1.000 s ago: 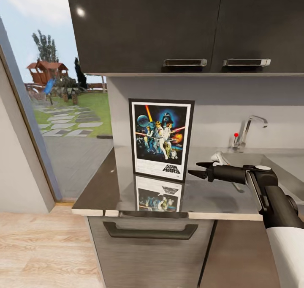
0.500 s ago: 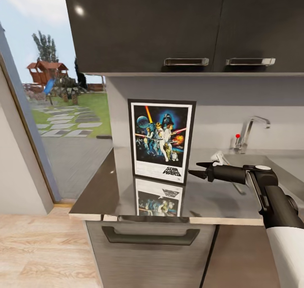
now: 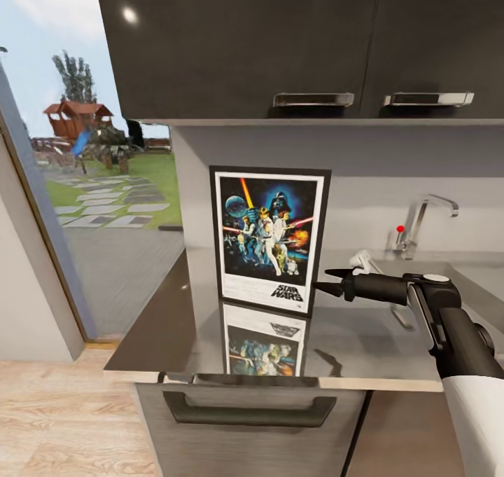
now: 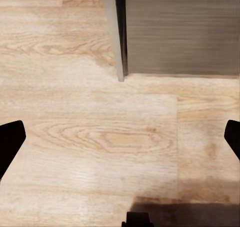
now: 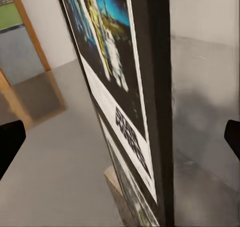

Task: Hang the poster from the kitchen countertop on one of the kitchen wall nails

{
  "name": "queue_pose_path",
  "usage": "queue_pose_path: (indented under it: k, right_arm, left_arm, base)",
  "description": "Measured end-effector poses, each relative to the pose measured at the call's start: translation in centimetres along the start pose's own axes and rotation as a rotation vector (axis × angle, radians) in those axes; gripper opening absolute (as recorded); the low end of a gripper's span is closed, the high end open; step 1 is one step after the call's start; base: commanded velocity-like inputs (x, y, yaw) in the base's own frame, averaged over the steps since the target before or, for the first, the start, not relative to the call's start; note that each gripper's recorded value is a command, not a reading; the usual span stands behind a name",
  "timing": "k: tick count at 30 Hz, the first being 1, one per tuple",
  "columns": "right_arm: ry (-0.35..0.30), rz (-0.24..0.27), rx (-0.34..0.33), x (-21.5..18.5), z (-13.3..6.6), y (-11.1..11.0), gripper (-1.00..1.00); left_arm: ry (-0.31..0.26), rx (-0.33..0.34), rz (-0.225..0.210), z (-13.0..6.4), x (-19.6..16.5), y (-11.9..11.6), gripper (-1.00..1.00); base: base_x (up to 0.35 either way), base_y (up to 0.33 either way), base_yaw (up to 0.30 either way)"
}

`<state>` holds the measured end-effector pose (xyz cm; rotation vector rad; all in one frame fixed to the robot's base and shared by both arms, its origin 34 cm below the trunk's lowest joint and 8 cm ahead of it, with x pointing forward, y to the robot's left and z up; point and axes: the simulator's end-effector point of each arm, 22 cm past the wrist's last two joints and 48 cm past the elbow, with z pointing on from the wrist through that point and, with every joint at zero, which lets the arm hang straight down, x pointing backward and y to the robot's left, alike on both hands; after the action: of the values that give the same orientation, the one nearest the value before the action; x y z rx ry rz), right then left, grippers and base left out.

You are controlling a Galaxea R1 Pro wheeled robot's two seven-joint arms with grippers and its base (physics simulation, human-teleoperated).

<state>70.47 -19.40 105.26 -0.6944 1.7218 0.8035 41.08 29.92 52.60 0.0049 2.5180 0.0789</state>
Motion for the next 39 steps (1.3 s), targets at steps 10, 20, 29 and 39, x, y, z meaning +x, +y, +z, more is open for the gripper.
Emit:
queue_pose_path:
  k: [10,20,29,39]
  right_arm:
    - [-0.001,0.001,-0.001,0.0,0.0,0.0,1.0]
    - [-0.001,0.001,-0.001,0.0,0.0,0.0,1.0]
    - [-0.007,-0.013,-0.003,0.6,0.2,-0.4,1.0]
    - [-0.008,-0.018,-0.007,3.1,1.0,-1.8,1.0]
  left_arm:
    - [0.0,0.0,0.0,0.0,0.0,0.0,1.0]
    - [0.0,0.001,0.0,0.0,0.0,0.0,1.0]
    - [0.0,0.0,-0.001,0.0,0.0,0.0,1.0]
    - [0.0,-0.001,-0.001,0.0,0.0,0.0,1.0]
  base:
    - [0.027,0.0,0.0]
    - [0.081,0.0,0.0]
    - [0.003,0.0,0.0]
    - [0.0,0.0,0.0]
